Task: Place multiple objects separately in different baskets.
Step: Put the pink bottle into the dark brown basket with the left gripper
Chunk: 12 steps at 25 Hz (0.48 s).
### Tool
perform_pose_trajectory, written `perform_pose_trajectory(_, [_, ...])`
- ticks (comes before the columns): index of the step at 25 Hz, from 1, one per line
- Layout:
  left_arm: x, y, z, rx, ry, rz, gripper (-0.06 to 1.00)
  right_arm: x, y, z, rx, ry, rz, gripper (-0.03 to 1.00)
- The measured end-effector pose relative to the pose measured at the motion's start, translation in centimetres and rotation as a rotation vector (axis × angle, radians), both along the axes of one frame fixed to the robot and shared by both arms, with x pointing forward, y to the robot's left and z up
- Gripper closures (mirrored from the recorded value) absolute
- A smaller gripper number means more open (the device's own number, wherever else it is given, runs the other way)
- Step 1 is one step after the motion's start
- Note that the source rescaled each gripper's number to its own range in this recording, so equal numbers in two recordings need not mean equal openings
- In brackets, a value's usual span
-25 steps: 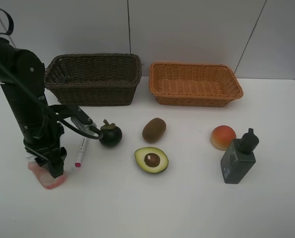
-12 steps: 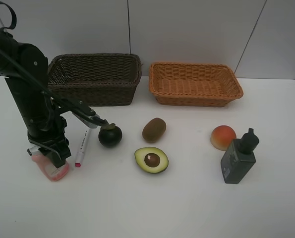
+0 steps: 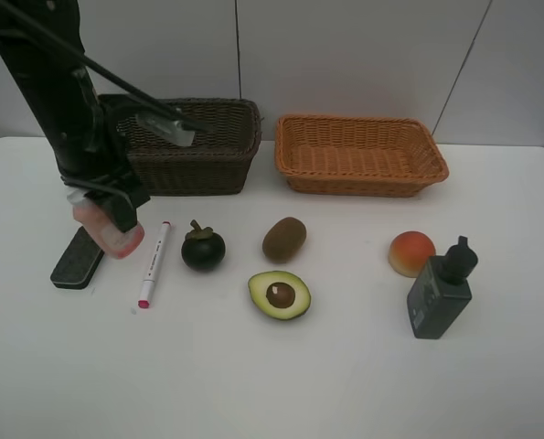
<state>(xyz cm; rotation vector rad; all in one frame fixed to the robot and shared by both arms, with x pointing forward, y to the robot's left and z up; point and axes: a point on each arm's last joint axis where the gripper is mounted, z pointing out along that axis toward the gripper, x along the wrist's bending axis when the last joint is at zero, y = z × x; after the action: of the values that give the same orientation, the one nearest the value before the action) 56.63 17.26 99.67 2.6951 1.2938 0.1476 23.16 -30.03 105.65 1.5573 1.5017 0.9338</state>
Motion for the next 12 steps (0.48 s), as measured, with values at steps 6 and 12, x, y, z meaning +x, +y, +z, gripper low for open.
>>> perform_pose_trajectory(6, [5.5, 1.4, 6.7, -0.116, -0.309, 0.232, 0.68, 0.0, 0.0, 0.0, 0.000, 0.000, 0.000, -0.03])
perform_pose_trajectory(12, [11.1, 3.5, 4.9, -0.184, -0.376, 0.450, 0.68, 0.0, 0.0, 0.0, 0.000, 0.000, 0.000, -0.03])
